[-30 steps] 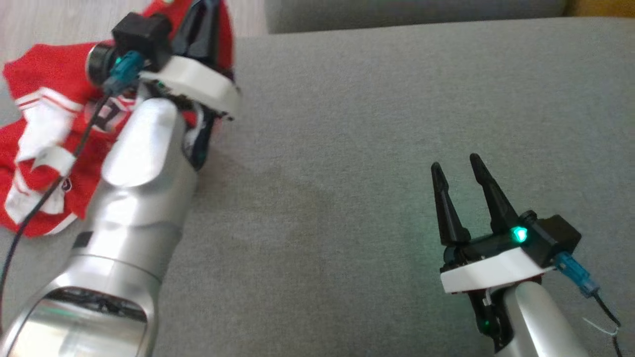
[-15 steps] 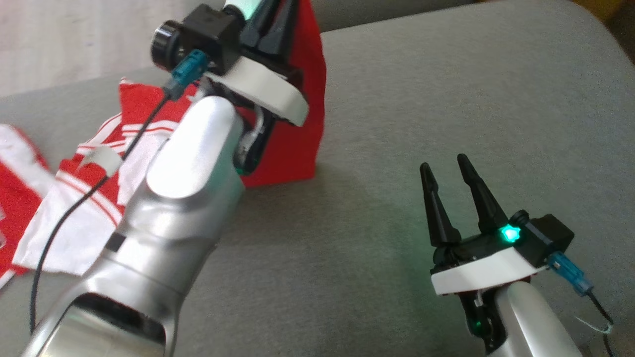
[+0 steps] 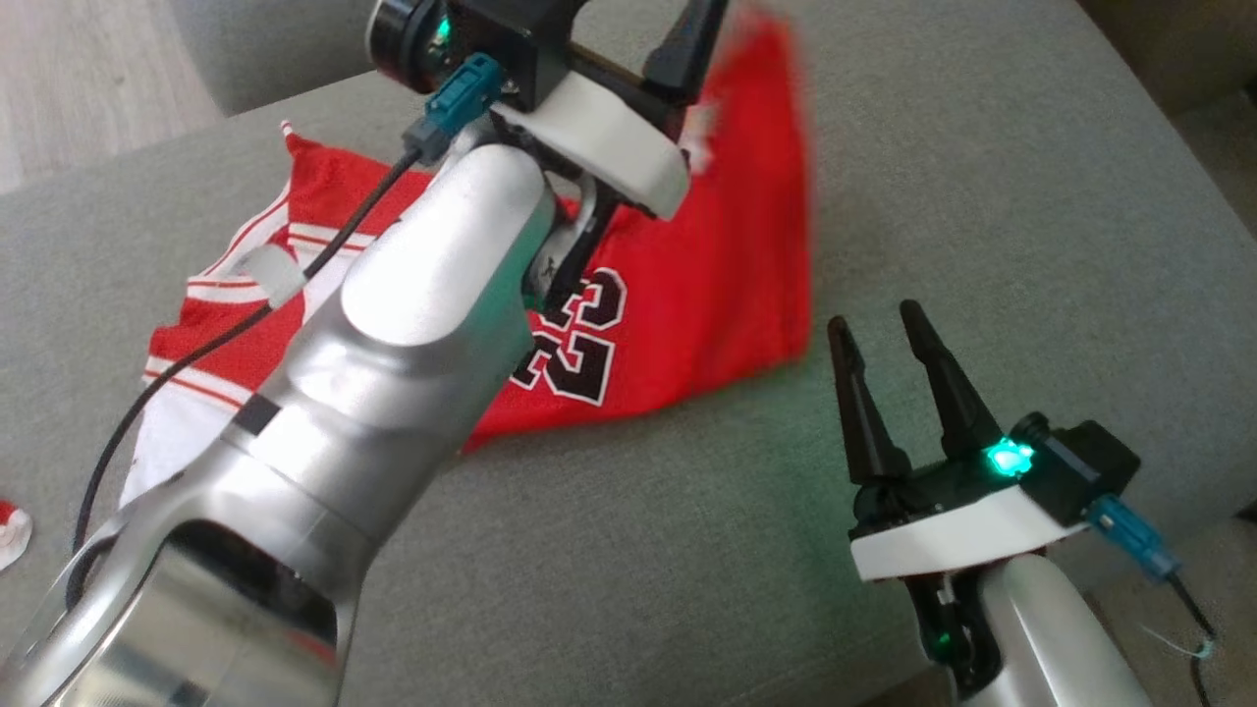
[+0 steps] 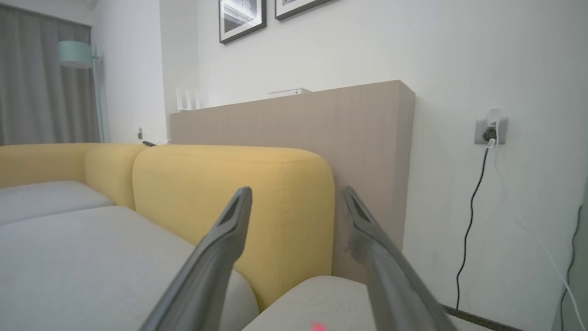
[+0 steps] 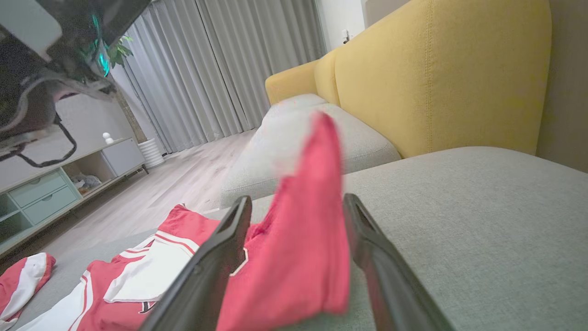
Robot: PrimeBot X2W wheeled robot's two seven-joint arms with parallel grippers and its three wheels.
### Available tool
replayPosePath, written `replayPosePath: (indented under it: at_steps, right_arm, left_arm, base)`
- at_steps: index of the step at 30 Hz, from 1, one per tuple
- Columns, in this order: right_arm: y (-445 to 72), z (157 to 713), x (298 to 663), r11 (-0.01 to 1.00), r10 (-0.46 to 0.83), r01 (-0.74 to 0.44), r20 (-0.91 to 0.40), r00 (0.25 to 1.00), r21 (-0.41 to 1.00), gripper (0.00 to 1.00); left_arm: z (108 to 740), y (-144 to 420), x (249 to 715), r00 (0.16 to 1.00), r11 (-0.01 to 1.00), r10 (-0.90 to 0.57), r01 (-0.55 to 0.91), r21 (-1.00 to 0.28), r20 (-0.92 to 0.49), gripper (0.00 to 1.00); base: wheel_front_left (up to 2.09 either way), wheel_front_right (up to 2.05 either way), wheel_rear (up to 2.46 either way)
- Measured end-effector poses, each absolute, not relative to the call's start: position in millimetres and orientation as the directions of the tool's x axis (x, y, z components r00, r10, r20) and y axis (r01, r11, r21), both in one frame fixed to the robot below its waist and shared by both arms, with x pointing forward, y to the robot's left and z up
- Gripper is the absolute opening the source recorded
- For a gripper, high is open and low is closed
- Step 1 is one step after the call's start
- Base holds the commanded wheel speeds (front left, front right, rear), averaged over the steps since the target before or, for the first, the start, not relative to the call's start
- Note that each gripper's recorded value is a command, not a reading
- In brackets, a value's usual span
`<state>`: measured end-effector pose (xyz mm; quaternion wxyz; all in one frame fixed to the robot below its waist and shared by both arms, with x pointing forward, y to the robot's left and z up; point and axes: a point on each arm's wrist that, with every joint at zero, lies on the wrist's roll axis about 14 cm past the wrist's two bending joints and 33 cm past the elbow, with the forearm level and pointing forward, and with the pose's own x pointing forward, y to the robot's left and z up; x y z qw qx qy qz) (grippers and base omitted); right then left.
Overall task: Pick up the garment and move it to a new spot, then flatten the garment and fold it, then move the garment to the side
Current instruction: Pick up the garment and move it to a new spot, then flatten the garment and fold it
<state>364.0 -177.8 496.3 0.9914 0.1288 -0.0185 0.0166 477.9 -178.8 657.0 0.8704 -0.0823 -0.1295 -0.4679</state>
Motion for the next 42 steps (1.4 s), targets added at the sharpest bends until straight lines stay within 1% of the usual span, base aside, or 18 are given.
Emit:
replayPosePath:
  at_steps: [4, 8, 13, 14, 15, 17, 20, 23, 29, 30, 31, 34, 42]
  right_arm:
    - [-174.2, 495.8, 369.4, 0.964, 0.041, -0.051, 0.043, 0.998, 0.260, 1.00]
    - [-165.8, 494.4, 377.7, 0.962, 0.070, -0.079, 0.044, 0.997, 0.260, 1.00]
    - [-150.9, 493.0, 389.8, 0.961, 0.120, -0.128, 0.048, 0.992, 0.245, 1.00]
    - [-147.1, 492.9, 392.1, 0.959, 0.131, -0.139, 0.049, 0.990, 0.247, 1.00]
    - [-147.1, 492.9, 392.1, 0.959, 0.131, -0.139, 0.049, 0.990, 0.247, 1.00]
    - [-139.2, 492.8, 396.3, 0.957, 0.155, -0.163, 0.052, 0.986, 0.242, 1.00]
    - [-126.4, 494.0, 401.6, 0.951, 0.193, -0.202, 0.059, 0.979, 0.236, 1.00]
    - [-114.8, 495.4, 405.0, 0.944, 0.226, -0.235, 0.065, 0.972, 0.231, 1.00]
    - [-97.5, 491.1, 402.1, 0.933, 0.276, -0.281, 0.053, 0.960, 0.226, 1.00]
    - [-93.9, 492.2, 403.1, 0.930, 0.285, -0.290, 0.057, 0.957, 0.227, 1.00]
    - [-92.7, 492.8, 403.9, 0.929, 0.288, -0.294, 0.060, 0.956, 0.226, 1.00]
    - [-87.3, 493.5, 405.4, 0.925, 0.304, -0.310, 0.062, 0.951, 0.219, 1.00]
    - [-80.0, 491.4, 408.3, 0.921, 0.324, -0.329, 0.058, 0.944, 0.208, 1.00]
  left_arm:
    - [638.4, -160.2, 494.6, 0.591, 0.607, -0.766, 0.795, -0.022, 0.253, 1.00]
    - [630.4, -129.4, 512.0, 0.655, 0.670, -0.720, 0.742, -0.016, 0.228, 1.00]
    - [640.8, -65.1, 534.4, 0.747, 0.773, -0.610, 0.634, -0.007, 0.264, 1.00]
    - [639.4, -49.5, 536.7, 0.769, 0.795, -0.581, 0.606, -0.014, 0.267, 1.00]
    - [639.4, -49.5, 536.7, 0.769, 0.795, -0.581, 0.606, -0.014, 0.267, 1.00]
    - [625.1, -17.9, 535.5, 0.813, 0.835, -0.526, 0.550, -0.029, 0.248, 1.00]
    - [589.3, 32.9, 523.3, 0.885, 0.895, -0.426, 0.443, -0.055, 0.188, 1.00]
    - [554.7, 76.3, 498.8, 0.937, 0.938, -0.325, 0.336, -0.084, 0.126, 1.00]
    - [503.8, 123.5, 436.2, 0.984, 0.978, -0.174, 0.176, -0.114, 0.023, 1.00]
    - [490.4, 132.4, 418.2, 0.991, 0.982, -0.130, 0.127, -0.138, -0.010, 1.00]
    - [484.3, 135.2, 410.4, 0.993, 0.982, -0.112, 0.106, -0.153, -0.027, 1.00]
    - [474.3, 137.8, 396.5, 0.995, 0.984, -0.088, 0.078, -0.162, -0.052, 1.00]
    - [484.3, 140.5, 398.6, 0.997, 0.984, -0.079, 0.076, -0.158, -0.013, 1.00]
  base:
    - [0.00, 0.00, 0.00]
    - [0.00, 0.00, 0.00]
    - [0.00, 0.00, 0.00]
    - [0.00, 0.00, 0.00]
    - [0.00, 0.00, 0.00]
    - [0.00, 0.00, 0.00]
    - [0.00, 0.00, 0.00]
    - [0.00, 0.00, 0.00]
    - [0.00, 0.00, 0.00]
    - [0.00, 0.00, 0.00]
    - [0.00, 0.00, 0.00]
    - [0.00, 0.00, 0.00]
    - [0.00, 0.00, 0.00]
